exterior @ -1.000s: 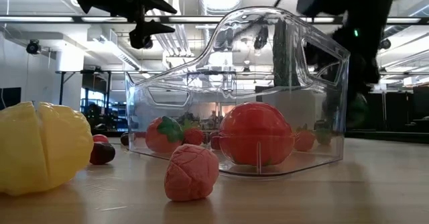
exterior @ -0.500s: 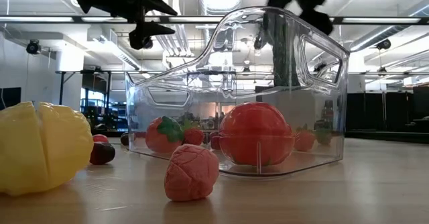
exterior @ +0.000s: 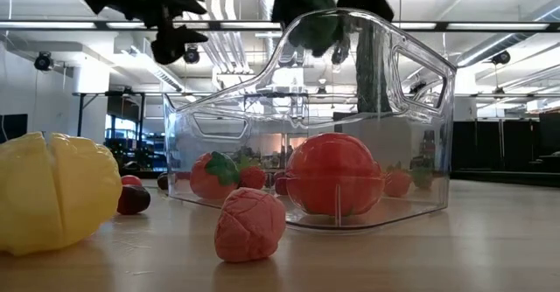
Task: Pick and placing Produce into tupperware
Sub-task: Put the green watermelon into the transparent bin, then put the red strawberry into the transparent bin
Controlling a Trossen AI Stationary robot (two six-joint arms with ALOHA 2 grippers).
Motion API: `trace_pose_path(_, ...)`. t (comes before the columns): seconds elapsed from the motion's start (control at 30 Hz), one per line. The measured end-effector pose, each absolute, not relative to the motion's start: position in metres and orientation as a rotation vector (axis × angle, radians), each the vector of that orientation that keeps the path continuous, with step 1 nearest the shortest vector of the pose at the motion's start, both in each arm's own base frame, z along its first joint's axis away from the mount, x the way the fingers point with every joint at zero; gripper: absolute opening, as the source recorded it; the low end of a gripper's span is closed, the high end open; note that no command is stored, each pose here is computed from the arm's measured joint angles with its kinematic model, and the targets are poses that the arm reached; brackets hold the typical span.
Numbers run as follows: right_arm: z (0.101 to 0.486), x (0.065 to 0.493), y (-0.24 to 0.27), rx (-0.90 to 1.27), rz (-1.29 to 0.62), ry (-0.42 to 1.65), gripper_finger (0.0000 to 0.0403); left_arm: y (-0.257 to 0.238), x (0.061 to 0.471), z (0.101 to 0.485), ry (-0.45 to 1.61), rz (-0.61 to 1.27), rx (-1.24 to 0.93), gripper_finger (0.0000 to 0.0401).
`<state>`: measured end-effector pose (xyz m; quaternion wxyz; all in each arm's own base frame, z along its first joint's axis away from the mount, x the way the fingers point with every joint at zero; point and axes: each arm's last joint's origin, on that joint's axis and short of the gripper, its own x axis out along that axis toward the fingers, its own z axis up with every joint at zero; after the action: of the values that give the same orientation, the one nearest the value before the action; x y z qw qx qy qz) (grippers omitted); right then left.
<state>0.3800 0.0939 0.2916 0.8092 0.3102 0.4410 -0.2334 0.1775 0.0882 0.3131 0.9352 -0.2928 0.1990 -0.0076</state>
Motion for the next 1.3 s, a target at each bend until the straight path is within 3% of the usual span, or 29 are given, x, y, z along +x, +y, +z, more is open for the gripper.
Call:
trace_pose_path(0.27, 0.283, 0.383, 0.115, 0.776, -0.552, 0.934, 0.0321, 0.075, 0.155, 0.322, 0.352, -0.008, -0.561, 0.0202)
trace_pose_path(0.47, 0.276, 0.382, 0.126, 0.795, -0.602, 0.908, 0.0354, 0.064, 0.137, 0.308, 0.339, 0.009, -0.661, 0.0202)
trace_pose_path(0.67, 0.280, 0.359, 0.125, 0.923, -0.938, 0.792, 0.0364, 0.050, 0.115, 0.287, 0.306, 0.029, -0.821, 0.0202)
trace_pose_path(0.87, 0.272, 0.328, 0.114, 0.947, -1.300, 0.878, 0.0363, 0.036, 0.092, 0.277, 0.231, 0.024, -0.938, 0.0202)
trace_pose_path(1.13, 0.264, 0.320, 0.089, 0.946, -1.539, 0.838, 0.0363, 0.022, 0.068, 0.297, 0.026, -0.075, -0.799, 0.0202)
trace_pose_path(1.3, 0.246, 0.330, 0.050, 1.050, -1.545, 0.865, 0.0363, 0.019, 0.064, 0.297, 0.000, -0.085, -0.774, 0.0202)
